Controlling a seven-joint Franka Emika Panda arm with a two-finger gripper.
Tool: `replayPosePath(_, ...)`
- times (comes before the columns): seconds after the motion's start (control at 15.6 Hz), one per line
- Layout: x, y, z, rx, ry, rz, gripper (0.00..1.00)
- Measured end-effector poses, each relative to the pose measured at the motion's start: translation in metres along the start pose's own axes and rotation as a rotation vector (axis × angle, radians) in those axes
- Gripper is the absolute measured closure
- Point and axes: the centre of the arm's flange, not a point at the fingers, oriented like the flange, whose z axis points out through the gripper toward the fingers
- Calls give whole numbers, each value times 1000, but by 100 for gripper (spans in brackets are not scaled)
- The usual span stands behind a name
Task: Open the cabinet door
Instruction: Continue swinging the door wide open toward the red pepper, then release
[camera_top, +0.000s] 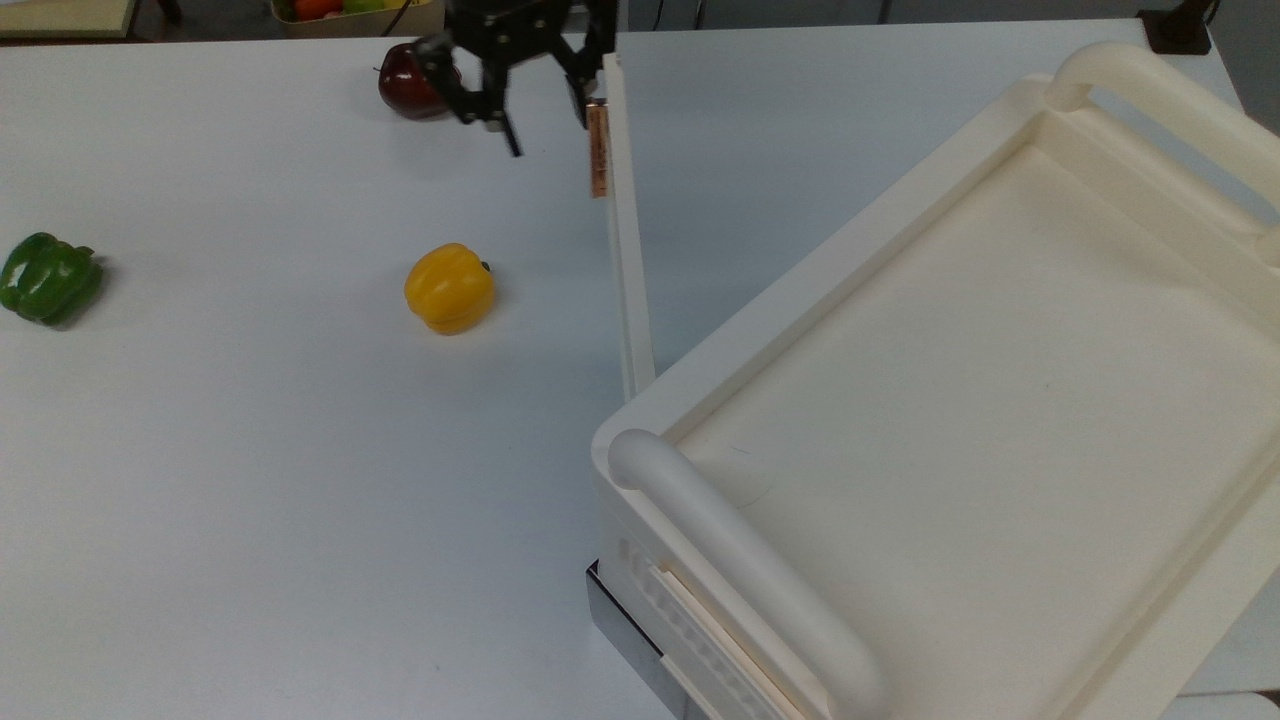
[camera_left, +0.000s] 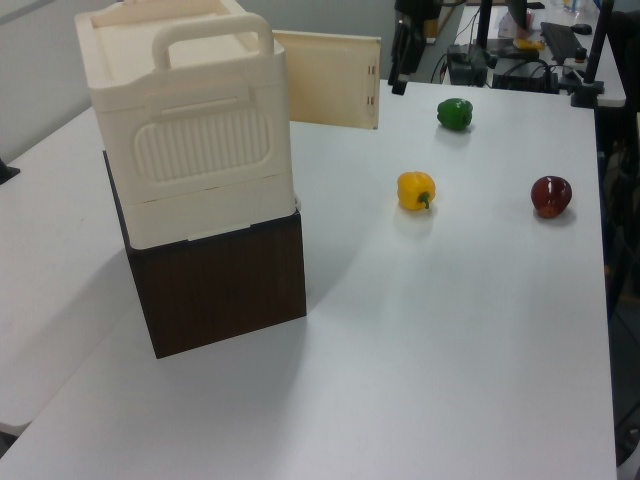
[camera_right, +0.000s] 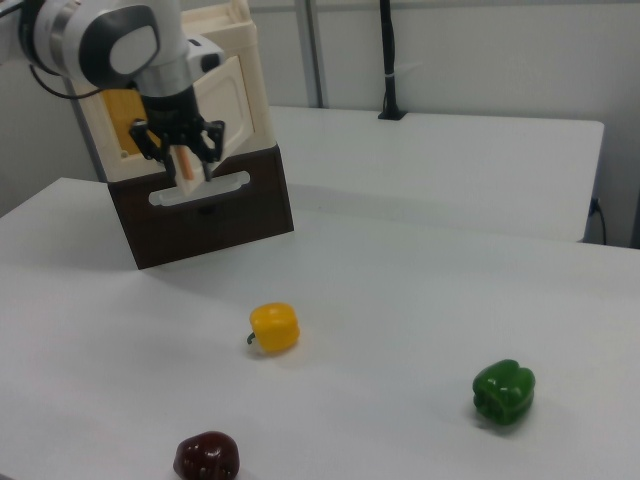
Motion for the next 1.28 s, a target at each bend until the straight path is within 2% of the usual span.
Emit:
replayPosePath(0.19, -23, 32, -1, -2, -73, 57, 9)
replayPosePath(0.26, -31, 41, -1, -18, -105, 77, 0)
replayPosePath(0.32, -38, 48, -2, -52, -140, 113, 0)
replayPosePath(0.45, -46, 57, -6, -157, -194, 234, 0)
replayPosePath(0.58, -48, 58, -9, -217, -202, 333, 0)
replayPosePath(0.71, -49, 57, -13, -231, -192, 387, 0)
replayPosePath(0.9, -56, 56, -22, -221, -203, 438, 0)
replayPosePath(1.28, -63, 60, -24, -217, -212, 459, 0)
